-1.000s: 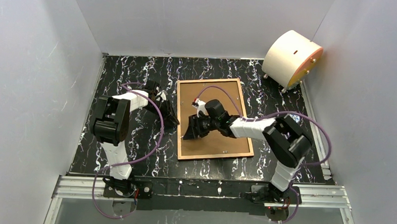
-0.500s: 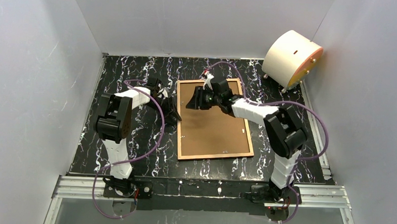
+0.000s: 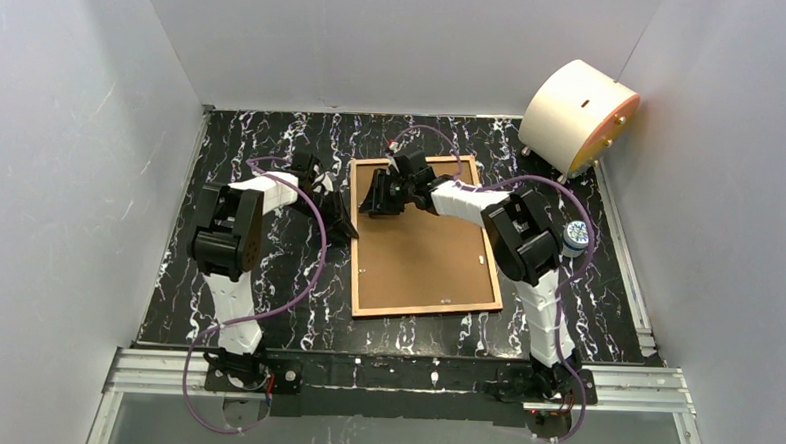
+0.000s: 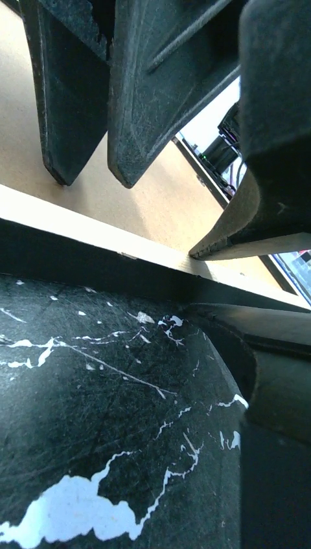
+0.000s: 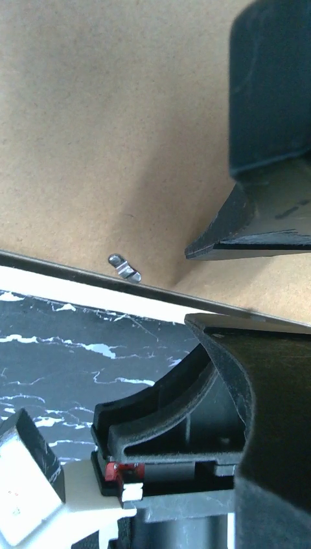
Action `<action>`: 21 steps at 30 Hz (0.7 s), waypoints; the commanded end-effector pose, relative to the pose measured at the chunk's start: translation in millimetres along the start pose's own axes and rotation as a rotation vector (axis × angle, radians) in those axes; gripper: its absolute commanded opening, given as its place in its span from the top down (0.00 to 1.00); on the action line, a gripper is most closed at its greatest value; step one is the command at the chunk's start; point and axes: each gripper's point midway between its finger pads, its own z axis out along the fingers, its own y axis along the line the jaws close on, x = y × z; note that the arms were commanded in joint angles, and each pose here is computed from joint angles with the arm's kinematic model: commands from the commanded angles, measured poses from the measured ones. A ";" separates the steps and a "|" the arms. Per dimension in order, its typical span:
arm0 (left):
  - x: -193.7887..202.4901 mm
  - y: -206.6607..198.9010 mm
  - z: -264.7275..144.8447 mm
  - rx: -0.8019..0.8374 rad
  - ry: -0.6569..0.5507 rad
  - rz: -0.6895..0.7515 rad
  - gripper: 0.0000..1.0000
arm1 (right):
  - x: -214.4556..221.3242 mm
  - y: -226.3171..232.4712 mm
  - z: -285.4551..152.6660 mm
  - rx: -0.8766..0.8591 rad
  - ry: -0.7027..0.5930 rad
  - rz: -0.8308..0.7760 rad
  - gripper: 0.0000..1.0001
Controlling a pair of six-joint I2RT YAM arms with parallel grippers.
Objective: Put the photo into the frame
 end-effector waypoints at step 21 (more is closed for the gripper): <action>5.0 31.4 16.9 -0.090 0.008 0.016 0.73 | -0.3 -18.9 44.1 0.023 0.018 0.079 0.54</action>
